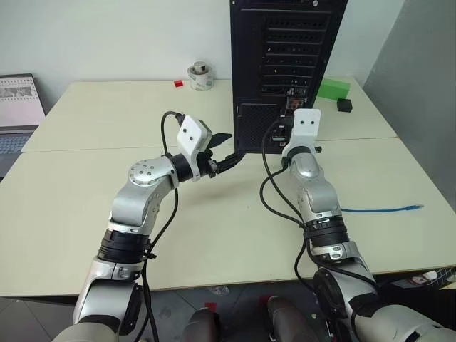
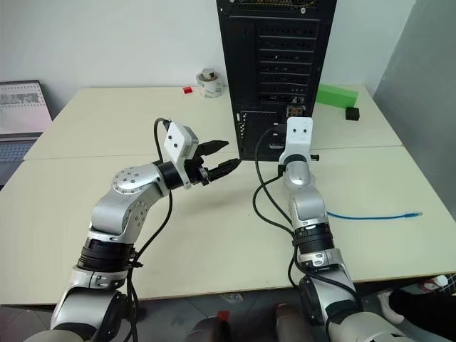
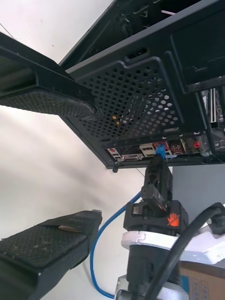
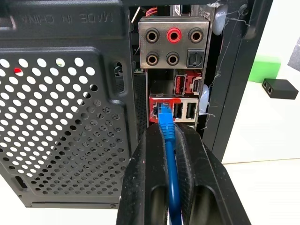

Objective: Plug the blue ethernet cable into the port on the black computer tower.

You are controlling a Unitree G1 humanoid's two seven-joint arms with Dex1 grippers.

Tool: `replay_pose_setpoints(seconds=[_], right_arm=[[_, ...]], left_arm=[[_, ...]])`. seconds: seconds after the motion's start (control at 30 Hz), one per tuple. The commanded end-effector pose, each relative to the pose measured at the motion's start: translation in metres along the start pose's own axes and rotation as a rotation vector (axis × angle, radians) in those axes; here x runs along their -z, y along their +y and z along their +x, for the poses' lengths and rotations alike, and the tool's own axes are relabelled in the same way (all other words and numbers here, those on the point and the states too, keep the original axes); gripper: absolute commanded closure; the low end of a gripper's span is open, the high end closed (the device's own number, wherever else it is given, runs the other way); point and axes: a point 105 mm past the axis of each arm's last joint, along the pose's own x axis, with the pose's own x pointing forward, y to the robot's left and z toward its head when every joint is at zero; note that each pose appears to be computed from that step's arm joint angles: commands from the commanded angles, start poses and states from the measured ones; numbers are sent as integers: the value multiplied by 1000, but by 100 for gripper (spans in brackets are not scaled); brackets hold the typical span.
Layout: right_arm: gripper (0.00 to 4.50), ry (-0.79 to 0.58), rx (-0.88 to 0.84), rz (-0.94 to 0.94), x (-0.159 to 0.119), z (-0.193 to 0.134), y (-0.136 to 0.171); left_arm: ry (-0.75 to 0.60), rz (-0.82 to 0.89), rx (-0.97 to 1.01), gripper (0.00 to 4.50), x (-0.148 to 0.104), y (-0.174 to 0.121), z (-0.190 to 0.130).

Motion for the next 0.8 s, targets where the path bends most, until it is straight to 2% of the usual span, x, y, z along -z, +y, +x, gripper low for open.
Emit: replay_pose_setpoints(seconds=[0.03, 0.07, 0.13, 0.4, 0.6, 0.77, 0.8], right_arm=[[450, -60, -98, 67, -17, 0, 14], [450, -60, -101, 69, -17, -1, 13], [381, -54, -105, 69, -13, -3, 12], [229, -43, -122, 36, -7, -13, 5], [106, -83, -203, -38, -15, -33, -5], [7, -104, -432, -75, -30, -54, -7], [2, -115, -468, -96, -34, -58, -10]], left_arm=[[-33, 27, -12, 126, -13, 5, -2], [-32, 24, -13, 126, -13, 5, -2], [-32, 16, -16, 126, -12, 6, -3], [-21, 34, -34, 126, -10, 9, -3], [15, 56, -73, 126, -4, 18, -5], [69, 92, -102, 126, 1, 26, -5], [74, 107, -101, 126, 1, 26, -5]])
